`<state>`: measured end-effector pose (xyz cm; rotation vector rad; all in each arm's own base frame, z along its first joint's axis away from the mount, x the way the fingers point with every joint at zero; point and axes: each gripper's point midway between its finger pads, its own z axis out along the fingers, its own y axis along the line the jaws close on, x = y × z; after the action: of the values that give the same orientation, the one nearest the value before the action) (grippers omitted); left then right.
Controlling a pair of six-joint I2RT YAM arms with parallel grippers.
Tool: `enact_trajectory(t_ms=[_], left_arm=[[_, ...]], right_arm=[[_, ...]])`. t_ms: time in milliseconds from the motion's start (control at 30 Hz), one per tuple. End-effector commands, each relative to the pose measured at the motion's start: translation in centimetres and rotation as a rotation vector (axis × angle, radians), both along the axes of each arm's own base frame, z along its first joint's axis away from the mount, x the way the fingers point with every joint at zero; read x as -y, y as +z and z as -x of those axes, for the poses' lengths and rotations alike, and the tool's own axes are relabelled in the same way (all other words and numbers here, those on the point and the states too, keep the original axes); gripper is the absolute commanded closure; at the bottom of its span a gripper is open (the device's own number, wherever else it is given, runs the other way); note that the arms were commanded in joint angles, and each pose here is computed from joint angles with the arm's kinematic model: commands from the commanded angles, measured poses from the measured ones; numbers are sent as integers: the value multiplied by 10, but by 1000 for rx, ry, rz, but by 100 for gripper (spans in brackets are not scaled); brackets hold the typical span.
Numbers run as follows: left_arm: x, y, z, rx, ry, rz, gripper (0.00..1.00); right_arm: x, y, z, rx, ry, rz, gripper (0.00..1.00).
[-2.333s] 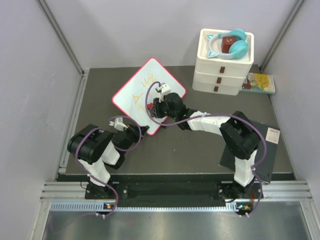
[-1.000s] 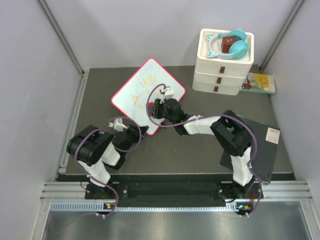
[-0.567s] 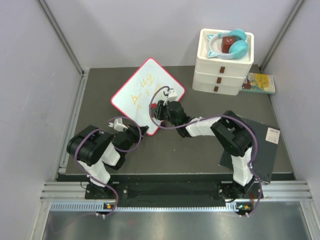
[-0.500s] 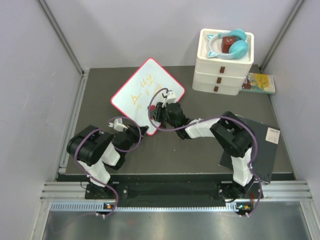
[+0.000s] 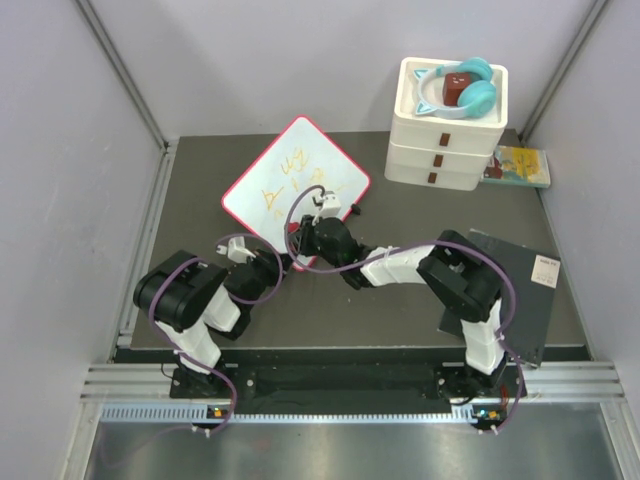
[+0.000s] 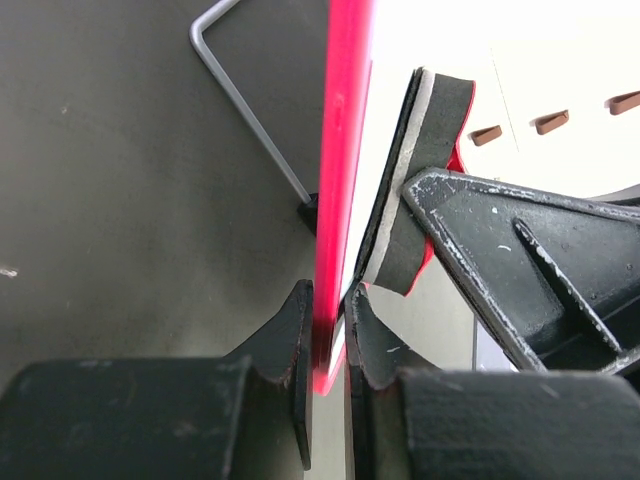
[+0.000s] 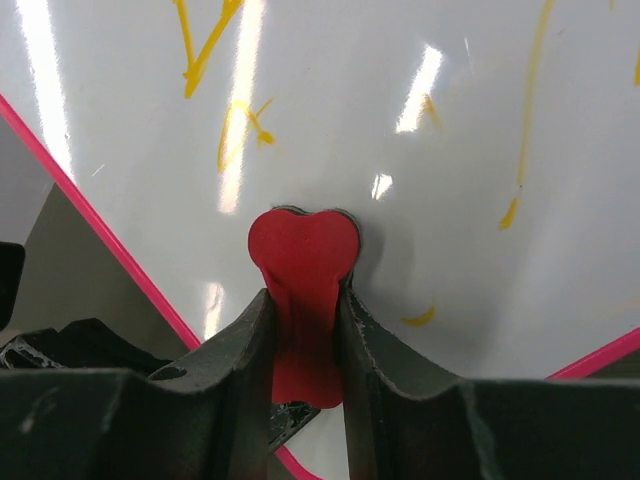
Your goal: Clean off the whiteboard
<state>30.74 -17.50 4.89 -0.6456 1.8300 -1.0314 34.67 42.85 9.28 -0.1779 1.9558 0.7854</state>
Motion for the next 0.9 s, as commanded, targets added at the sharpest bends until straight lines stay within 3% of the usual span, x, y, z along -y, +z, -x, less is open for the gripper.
enact_trajectory(t_ms=[0, 67, 167, 300, 633, 867], left_arm=[[-49, -127, 86, -497, 20, -290, 100], [-50, -127, 87, -498, 22, -291, 100], [-49, -127, 86, -494, 17, -294, 100], [-50, -128, 87, -496, 11, -301, 100], [-48, -128, 87, -498, -2, -304, 100], [-48, -128, 88, -494, -10, -309, 100]], right_arm=[[81, -86, -3, -213, -252, 263, 100], [107, -91, -13, -249, -377, 263, 100], [122, -95, -25, -261, -391, 235, 100], [108, -80, -43, -228, -278, 117, 100], [41, -17, -73, -84, -7, 41, 100], [-11, 18, -65, -44, 226, -45, 100]])
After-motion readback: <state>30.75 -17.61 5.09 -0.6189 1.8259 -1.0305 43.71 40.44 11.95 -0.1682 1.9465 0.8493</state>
